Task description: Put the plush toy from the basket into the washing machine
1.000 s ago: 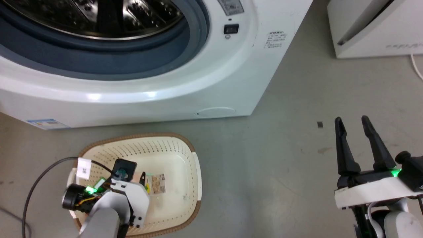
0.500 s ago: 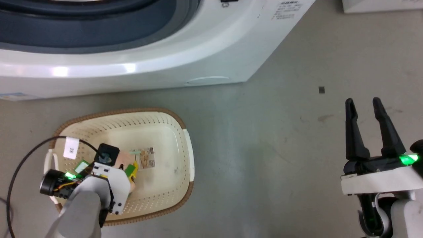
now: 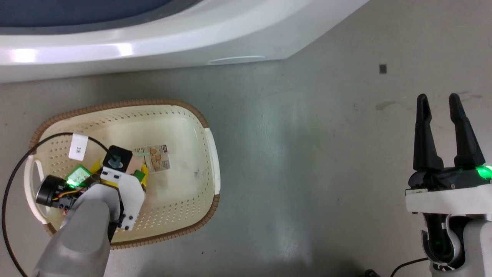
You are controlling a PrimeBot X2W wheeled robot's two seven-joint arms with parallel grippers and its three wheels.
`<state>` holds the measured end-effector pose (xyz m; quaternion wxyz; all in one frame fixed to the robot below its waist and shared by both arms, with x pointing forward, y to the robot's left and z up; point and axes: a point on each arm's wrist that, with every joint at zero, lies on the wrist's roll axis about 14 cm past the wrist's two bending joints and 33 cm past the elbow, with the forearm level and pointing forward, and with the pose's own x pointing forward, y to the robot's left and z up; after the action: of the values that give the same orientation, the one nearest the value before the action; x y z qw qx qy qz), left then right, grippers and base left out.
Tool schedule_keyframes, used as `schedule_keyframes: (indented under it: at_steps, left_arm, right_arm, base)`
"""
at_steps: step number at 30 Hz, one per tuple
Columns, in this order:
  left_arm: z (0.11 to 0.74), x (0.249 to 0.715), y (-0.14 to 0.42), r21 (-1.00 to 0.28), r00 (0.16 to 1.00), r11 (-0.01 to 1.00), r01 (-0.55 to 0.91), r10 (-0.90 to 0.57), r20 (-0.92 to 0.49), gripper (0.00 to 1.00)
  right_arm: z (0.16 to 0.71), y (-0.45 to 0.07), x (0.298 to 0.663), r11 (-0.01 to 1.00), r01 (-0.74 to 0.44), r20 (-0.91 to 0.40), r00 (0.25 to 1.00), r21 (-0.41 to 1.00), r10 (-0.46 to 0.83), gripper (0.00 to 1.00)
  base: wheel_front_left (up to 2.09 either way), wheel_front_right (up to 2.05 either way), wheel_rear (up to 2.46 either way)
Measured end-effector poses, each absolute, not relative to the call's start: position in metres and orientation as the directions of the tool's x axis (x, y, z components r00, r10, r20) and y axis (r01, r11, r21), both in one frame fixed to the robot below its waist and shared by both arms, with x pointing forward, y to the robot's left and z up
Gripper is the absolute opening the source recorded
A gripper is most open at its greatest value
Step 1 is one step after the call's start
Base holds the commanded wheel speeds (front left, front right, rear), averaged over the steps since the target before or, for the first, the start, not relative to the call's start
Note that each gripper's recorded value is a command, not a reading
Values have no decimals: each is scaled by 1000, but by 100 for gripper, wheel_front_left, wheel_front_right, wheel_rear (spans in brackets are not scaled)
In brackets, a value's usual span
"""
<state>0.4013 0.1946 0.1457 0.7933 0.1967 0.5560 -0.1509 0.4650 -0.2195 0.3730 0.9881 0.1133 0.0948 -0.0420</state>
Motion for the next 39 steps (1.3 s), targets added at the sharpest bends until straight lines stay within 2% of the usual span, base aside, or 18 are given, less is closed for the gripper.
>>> schedule_keyframes:
  at_steps: [12, 13, 14, 19, 30, 39]
  left_arm:
    - [115, 392, 199, 121, 238, 869, 480, 4, -971, 100]
    - [113, 391, 200, 120, 229, 869, 480, 8, -973, 71]
    - [111, 390, 200, 119, 220, 869, 481, 11, -975, 2]
    - [104, 387, 203, 103, 186, 881, 461, 18, -982, 0]
    - [111, 399, 206, 118, 205, 868, 482, 20, -979, 0]
    - [156, 424, 197, 144, 338, 855, 499, -38, -940, 0]
  right_arm:
    - [355, -225, 474, 968, 123, -201, 976, 219, -78, 100]
    - [354, -226, 475, 968, 125, -201, 976, 218, -81, 100]
    - [352, -227, 475, 968, 129, -202, 976, 217, -84, 100]
    - [349, -232, 475, 964, 147, -198, 975, 223, -103, 100]
    - [363, -238, 480, 954, 161, -149, 981, 253, -126, 100]
    - [390, -239, 470, 949, 164, -110, 984, 271, -139, 100]
  base:
    - [0, 0, 0]
    - [0, 0, 0]
    - [0, 0, 0]
    - [0, 0, 0]
    - [0, 0, 0]
    - [0, 0, 0]
